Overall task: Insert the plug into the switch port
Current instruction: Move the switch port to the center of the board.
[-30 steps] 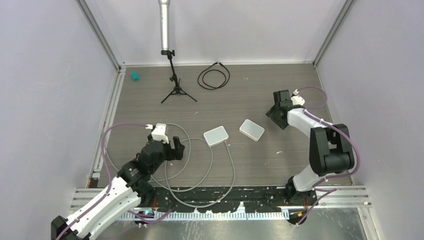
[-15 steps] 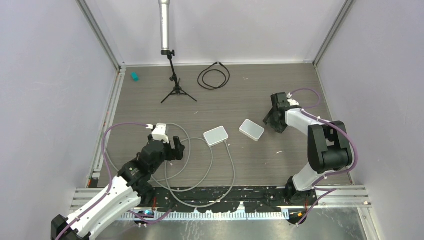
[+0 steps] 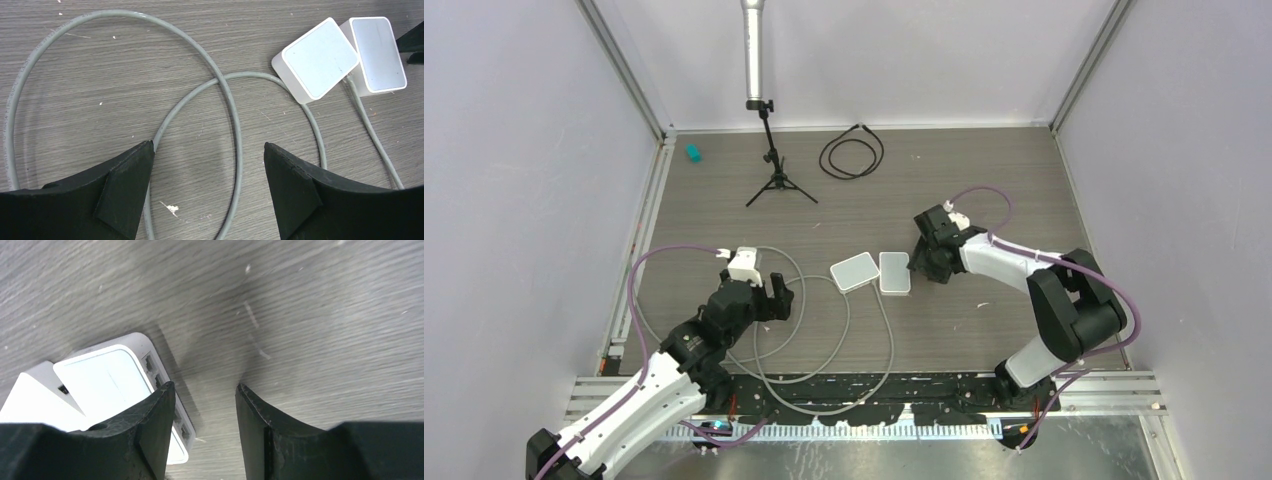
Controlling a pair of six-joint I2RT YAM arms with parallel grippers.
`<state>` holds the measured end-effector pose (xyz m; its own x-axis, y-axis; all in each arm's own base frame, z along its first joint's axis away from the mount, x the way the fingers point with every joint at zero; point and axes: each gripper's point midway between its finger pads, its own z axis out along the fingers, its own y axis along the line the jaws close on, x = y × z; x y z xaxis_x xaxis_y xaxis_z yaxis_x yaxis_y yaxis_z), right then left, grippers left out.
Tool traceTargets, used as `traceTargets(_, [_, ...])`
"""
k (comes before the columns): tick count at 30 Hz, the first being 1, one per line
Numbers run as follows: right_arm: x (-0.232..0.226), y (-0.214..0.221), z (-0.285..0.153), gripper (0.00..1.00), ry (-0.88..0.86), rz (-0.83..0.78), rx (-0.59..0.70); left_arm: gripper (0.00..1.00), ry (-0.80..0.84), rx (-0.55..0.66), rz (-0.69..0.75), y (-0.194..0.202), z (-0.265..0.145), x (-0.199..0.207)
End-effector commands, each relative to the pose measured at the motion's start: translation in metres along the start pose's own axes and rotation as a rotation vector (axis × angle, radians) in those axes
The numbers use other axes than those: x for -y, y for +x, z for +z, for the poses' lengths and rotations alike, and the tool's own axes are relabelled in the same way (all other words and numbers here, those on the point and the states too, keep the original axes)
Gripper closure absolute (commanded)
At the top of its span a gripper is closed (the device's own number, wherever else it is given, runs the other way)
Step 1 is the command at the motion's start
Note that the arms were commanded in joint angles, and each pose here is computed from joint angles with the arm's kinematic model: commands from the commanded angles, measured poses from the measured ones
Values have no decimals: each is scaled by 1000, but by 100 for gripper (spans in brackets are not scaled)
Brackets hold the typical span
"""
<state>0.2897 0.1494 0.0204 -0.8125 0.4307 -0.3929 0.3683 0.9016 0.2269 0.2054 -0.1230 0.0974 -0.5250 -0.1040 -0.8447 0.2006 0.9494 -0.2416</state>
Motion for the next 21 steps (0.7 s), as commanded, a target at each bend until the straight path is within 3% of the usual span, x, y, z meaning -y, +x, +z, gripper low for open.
traceTargets(1, [-14,19,-10,47,-41,28,-29,18,-3,46,-15,-12,1,1])
traceTargets(21, [-17,57,-28,49,-93,-45,-47,18,-10,43,-17,-11,1,0])
